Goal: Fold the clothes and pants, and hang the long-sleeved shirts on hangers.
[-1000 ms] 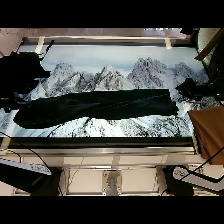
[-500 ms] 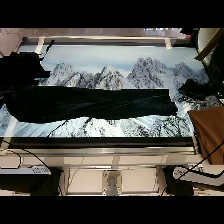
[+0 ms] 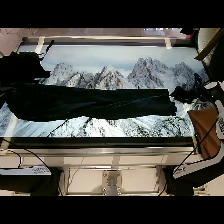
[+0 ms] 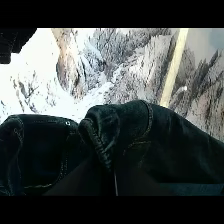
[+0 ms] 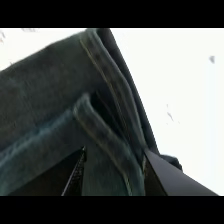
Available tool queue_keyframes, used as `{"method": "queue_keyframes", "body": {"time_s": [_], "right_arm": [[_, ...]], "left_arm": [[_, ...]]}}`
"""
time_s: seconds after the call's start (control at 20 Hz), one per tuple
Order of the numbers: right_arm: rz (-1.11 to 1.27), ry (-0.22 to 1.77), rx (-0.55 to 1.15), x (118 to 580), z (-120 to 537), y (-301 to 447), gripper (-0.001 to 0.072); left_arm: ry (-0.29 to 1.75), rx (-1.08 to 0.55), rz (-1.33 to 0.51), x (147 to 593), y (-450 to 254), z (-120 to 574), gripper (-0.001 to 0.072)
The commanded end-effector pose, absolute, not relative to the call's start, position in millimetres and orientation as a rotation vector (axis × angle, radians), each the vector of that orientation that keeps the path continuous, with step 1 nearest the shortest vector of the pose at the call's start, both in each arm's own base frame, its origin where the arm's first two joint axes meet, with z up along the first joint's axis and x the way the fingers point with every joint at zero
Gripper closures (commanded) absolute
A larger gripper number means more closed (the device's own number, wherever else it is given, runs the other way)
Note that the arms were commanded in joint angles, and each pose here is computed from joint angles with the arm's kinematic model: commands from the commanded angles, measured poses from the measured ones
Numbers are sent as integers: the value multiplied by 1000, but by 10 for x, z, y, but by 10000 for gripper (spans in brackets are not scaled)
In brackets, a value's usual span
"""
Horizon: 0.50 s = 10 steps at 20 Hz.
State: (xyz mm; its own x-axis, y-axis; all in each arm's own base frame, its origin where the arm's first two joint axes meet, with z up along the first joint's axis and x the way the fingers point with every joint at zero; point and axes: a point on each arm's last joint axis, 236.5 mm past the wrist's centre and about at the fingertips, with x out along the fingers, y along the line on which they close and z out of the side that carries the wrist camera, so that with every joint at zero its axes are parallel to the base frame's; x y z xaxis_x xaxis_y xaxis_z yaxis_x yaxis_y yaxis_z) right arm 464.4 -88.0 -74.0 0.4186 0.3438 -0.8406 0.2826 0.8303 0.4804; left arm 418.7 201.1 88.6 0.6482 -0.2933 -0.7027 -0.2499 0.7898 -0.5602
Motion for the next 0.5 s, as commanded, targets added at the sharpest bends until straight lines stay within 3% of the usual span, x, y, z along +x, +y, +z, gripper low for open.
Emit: {"method": "queue_keyframes", "body": {"time_s": [0.0, 0.45], "right_arm": [[133, 1135, 599, 4895, -764, -797, 328], [220, 1318, 500, 4674, -1030, -565, 329]], "left_arm": [[904, -741, -1, 4215, 2036, 760, 671], [956, -784, 29, 4257, 2068, 470, 671]]}}
